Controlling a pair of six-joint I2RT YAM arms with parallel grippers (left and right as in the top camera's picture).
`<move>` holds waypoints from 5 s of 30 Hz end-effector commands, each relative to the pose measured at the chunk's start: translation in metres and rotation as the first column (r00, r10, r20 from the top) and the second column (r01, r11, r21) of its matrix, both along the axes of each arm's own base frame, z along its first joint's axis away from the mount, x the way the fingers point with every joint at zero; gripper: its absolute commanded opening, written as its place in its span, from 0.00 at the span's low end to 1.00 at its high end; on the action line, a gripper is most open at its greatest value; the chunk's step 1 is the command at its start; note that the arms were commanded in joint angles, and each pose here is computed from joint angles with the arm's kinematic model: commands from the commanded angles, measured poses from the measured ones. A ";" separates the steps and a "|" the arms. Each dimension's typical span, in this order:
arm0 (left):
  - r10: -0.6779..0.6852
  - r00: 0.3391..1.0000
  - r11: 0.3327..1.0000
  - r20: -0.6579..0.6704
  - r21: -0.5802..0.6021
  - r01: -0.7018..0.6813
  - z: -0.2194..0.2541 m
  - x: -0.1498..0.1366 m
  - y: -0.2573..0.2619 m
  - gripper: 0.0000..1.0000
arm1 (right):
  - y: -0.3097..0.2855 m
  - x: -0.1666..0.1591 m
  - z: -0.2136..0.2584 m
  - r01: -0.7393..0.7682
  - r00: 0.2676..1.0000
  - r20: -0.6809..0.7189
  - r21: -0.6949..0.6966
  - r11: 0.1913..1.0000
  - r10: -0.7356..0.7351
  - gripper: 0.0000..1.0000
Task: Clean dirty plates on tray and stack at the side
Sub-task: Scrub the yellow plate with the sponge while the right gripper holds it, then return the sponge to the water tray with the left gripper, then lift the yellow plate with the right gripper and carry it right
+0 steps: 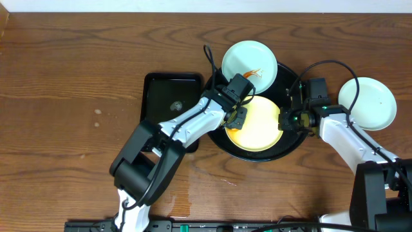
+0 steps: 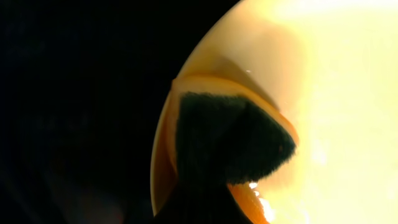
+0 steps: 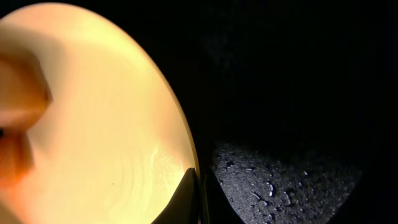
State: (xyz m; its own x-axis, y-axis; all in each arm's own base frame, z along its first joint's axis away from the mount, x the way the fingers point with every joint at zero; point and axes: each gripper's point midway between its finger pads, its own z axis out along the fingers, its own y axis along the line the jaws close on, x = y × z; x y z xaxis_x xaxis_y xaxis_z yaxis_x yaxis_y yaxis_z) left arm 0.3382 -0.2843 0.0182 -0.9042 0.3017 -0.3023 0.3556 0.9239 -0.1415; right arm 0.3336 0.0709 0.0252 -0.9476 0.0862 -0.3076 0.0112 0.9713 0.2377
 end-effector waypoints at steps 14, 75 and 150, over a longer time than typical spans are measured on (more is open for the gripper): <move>0.066 0.967 0.969 0.248 -0.246 -0.003 0.093 0.040 -0.031 0.08 | -0.003 0.000 0.000 0.009 1.000 0.002 -0.020 1.000 -0.008 0.01; 0.054 0.989 0.989 0.141 0.126 -0.072 -0.004 0.027 0.022 0.08 | 0.034 -0.013 -0.010 -0.013 1.000 -0.005 0.127 0.992 0.014 0.24; 0.565 0.825 0.821 0.024 0.082 -0.565 0.062 0.044 0.184 0.08 | -0.018 0.027 0.071 -0.105 0.952 0.243 -0.313 0.944 0.187 0.01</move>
State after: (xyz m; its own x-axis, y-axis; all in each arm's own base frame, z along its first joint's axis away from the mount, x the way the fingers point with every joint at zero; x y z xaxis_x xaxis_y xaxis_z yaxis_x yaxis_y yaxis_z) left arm 0.3828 -0.1026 0.0723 -0.9328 -0.2202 -0.2852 -0.2173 0.9752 -0.0420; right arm 0.3468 0.0658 0.0671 -0.8842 -0.0646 -0.4626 -0.0982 0.9940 0.0489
